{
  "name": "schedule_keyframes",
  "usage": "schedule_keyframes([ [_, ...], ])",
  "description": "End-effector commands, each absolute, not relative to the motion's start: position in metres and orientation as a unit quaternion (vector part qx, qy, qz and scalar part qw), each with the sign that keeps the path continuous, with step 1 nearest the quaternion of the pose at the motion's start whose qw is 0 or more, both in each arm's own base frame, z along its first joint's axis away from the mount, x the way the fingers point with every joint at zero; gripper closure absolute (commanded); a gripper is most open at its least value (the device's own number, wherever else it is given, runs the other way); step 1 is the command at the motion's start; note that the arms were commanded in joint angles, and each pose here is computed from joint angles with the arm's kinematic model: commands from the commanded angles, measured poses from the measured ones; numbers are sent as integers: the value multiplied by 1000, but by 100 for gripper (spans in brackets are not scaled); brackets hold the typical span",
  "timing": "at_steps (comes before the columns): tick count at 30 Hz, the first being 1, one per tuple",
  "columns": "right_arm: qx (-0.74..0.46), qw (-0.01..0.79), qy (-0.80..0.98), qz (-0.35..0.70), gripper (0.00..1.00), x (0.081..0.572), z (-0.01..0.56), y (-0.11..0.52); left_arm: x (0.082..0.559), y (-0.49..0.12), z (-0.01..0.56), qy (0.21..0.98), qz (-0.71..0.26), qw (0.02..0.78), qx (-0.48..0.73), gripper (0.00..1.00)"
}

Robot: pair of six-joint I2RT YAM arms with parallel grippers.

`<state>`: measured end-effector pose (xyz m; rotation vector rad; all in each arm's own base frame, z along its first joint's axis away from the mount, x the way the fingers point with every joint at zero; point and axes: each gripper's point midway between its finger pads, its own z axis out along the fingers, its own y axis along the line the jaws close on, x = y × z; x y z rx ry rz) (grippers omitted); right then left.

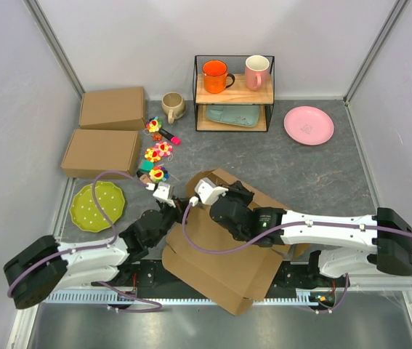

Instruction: Fold the paper box

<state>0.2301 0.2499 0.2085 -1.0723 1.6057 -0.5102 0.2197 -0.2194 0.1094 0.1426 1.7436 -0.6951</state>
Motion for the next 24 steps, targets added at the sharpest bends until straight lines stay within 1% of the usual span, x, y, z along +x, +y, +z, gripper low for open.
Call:
schedule_keyframes([
  [1,-378,584,685,-215,98,241,225,251,247,-232,176,669,-298,679,53,98],
  [4,-357,586,685,-243,100,244,222,247,262,-242,185,661,-272,696,68,98],
  [6,-356,580,684,-263,100,246,218,246,267,-250,189,670,-268,689,72,98],
  [9,-351,576,683,-281,100,247,215,243,263,-263,184,698,-280,653,91,98],
  [12,-339,577,688,-283,100,248,212,239,254,-268,168,727,-305,610,79,98],
  [13,-335,577,689,-283,100,248,210,239,250,-269,164,732,-325,596,58,98],
  [14,-334,575,690,-285,100,248,207,237,245,-266,151,742,-330,582,54,98],
  [16,-334,574,690,-288,100,248,205,235,237,-268,145,745,-358,563,37,98],
  [24,-330,572,692,-290,100,248,201,230,210,-280,117,780,-393,483,57,98],
])
